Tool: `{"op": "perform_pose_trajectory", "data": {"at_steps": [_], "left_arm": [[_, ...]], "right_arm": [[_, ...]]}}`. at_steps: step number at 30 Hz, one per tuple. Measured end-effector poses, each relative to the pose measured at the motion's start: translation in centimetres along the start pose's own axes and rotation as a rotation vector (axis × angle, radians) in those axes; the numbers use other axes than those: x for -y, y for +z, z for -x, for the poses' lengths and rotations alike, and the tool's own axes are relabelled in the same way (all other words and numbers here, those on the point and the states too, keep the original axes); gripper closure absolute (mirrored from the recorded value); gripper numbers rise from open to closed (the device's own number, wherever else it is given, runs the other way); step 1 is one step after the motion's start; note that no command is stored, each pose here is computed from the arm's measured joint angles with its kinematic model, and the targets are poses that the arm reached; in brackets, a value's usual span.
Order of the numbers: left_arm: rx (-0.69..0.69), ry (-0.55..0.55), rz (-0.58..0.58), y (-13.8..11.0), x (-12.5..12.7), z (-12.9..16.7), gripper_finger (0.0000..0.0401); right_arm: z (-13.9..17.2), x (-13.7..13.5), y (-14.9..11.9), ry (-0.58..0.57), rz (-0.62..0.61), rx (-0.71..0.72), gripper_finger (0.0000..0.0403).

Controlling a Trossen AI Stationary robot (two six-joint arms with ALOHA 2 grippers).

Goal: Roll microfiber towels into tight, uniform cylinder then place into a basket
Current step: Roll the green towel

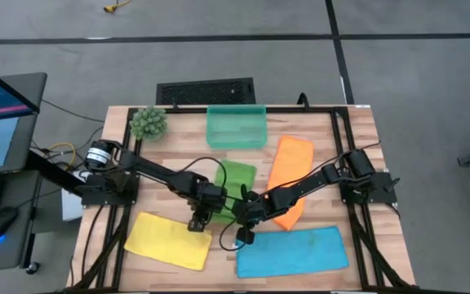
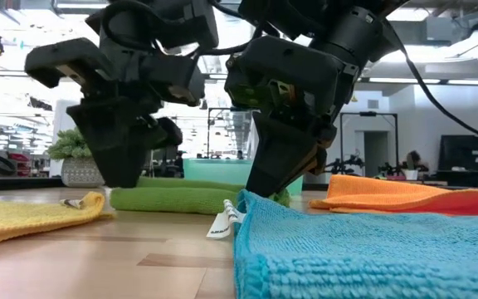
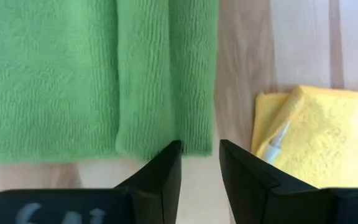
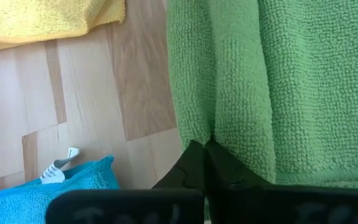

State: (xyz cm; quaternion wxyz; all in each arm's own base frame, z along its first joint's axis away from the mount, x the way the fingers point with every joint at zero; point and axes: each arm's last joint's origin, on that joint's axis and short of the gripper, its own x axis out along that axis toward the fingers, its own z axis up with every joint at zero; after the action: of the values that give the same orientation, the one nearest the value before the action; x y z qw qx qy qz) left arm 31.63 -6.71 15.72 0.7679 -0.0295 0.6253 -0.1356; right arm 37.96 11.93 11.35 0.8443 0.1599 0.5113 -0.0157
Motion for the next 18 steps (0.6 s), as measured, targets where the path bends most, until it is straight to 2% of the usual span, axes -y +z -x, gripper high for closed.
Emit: {"op": "perform_pose_trajectory", "data": {"at_steps": [5,10,14,18], "left_arm": [[-0.012,0.017,0.009,-0.29,-0.13,0.72,0.0299],[-0.026,-0.026,0.0,-0.43,0.0,0.74,0.0295],[-0.028,-0.029,0.041,-0.44,0.01,0.74,0.0272],[-0.028,-0.029,0.052,-0.44,0.02,0.74,0.0233]], "right_arm": [[0.0,-0.01,-0.01,-0.001,0.001,0.0,0.0393],[0.0,0.0,-0.02,-0.001,0.002,-0.001,0.0394],[0.0,-0.02,-0.03,-0.001,0.002,-0.001,0.0388],[0.0,-0.02,-0.03,-0.001,0.002,0.0,0.0394]]}}
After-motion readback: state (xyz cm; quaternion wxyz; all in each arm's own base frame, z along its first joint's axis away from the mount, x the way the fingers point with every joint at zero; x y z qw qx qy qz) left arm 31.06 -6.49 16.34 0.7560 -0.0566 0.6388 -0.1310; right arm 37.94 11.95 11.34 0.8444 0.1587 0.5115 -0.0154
